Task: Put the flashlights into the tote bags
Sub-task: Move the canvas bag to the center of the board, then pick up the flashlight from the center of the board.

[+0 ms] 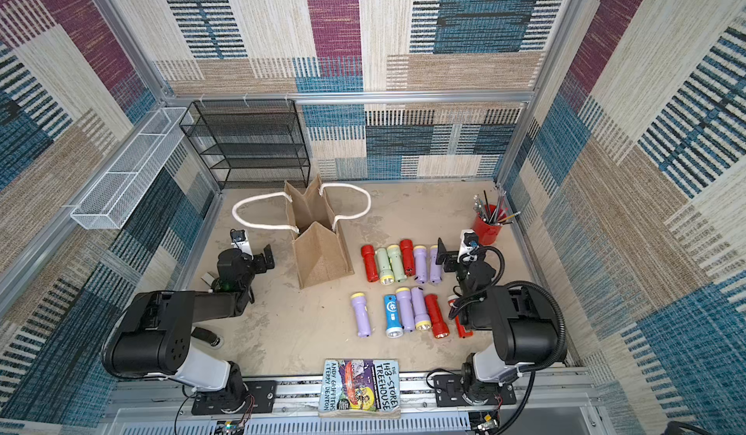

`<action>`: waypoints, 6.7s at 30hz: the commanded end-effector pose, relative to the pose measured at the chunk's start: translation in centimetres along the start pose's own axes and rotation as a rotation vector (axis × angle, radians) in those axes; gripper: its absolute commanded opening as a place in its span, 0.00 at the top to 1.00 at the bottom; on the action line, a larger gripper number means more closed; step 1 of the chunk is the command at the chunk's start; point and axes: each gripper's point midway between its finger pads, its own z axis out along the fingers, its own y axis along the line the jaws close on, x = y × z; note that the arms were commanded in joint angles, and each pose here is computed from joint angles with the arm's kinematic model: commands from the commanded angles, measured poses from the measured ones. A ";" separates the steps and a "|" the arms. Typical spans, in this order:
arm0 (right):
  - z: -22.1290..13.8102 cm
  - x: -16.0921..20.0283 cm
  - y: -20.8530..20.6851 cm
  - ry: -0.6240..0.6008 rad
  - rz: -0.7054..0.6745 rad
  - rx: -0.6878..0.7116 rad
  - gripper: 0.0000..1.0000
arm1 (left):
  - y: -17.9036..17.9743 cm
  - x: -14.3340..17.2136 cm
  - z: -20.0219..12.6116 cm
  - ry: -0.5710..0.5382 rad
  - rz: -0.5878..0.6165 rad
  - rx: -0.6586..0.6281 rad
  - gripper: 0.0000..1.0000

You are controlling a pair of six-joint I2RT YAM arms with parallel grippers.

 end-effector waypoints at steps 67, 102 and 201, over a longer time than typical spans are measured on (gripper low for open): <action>3.5 -4.3 -1.2 0.131 0.043 0.069 0.01 | 2.5 -4.5 -3.7 0.025 -0.111 -0.129 0.06; 0.8 -13.8 -0.5 0.201 0.256 0.087 0.03 | 0.2 -18.2 -19.3 0.309 -0.387 -0.065 0.41; -17.3 7.7 2.4 1.118 0.658 0.396 0.19 | -14.1 -6.5 -15.2 0.885 0.032 0.446 0.96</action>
